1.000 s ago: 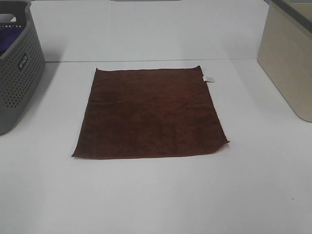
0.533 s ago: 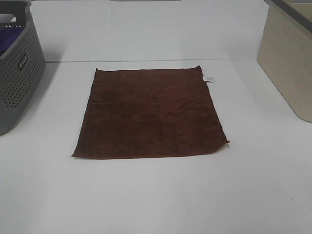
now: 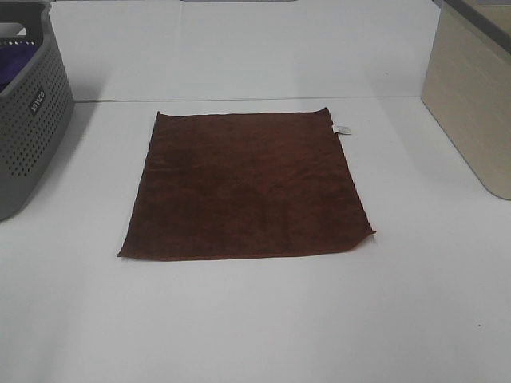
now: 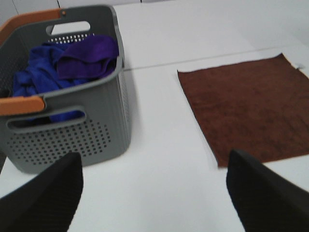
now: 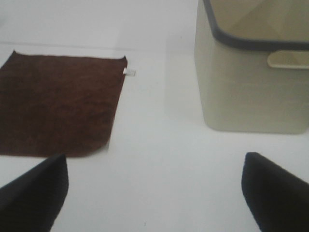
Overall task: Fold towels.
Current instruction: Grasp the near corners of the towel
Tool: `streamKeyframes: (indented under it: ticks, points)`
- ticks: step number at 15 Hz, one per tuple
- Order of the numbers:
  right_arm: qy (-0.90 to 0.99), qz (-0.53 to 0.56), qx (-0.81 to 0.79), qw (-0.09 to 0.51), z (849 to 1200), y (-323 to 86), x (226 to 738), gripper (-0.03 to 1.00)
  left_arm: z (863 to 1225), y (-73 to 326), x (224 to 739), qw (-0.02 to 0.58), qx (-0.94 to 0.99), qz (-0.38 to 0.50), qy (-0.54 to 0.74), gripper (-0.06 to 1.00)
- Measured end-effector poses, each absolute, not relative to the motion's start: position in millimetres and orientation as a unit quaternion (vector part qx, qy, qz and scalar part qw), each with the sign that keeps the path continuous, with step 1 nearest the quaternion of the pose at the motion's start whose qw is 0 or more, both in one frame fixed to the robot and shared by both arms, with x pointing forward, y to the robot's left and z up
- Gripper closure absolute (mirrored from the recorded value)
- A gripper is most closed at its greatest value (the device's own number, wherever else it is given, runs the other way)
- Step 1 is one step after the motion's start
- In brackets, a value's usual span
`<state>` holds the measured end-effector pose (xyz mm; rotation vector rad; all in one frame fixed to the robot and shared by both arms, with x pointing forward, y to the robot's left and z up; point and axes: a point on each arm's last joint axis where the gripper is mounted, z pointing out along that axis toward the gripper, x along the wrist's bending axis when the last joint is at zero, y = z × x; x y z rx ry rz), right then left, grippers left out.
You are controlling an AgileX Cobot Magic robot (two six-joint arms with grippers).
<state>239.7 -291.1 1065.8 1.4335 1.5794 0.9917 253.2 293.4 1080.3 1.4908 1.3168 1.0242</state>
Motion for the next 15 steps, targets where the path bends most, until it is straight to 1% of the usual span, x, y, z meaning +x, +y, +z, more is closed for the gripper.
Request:
streamKeyframes:
  ticks: [3, 5, 6, 7, 10, 12, 13, 14, 15]
  points:
    - [0.590, 0.422, 0.567, 0.391, 1081, -292, 272, 0.06, 1101, 294, 298, 0.478, 0.559, 0.426, 0.527, 0.19]
    - [0.588, 0.423, 0.584, 0.366, 1087, -292, 301, 0.08, 1108, 293, 330, 0.497, 0.537, 0.412, 0.543, 0.19]
    - [0.590, 0.419, 0.594, 0.351, 1091, -291, 315, 0.10, 1106, 293, 348, 0.491, 0.539, 0.389, 0.562, 0.19]
    - [0.599, 0.404, 0.616, 0.313, 1098, -291, 345, 0.12, 1092, 291, 382, 0.471, 0.546, 0.331, 0.609, 0.19]
    - [0.607, 0.381, 0.658, 0.231, 1097, -287, 393, 0.17, 1053, 289, 425, 0.415, 0.558, 0.239, 0.678, 0.19]
    - [0.620, 0.343, 0.689, 0.154, 1076, -284, 421, 0.20, 1034, 288, 441, 0.384, 0.563, 0.203, 0.703, 0.19]
    - [0.629, 0.326, 0.696, 0.117, 1063, -281, 434, 0.21, 1018, 287, 454, 0.359, 0.566, 0.173, 0.722, 0.19]
    - [0.641, 0.313, 0.696, 0.086, 1051, -279, 444, 0.21, 1014, 287, 457, 0.351, 0.565, 0.162, 0.728, 0.19]
    - [0.645, 0.313, 0.694, 0.073, 1046, -277, 448, 0.21, 1006, 285, 463, 0.342, 0.562, 0.141, 0.740, 0.19]
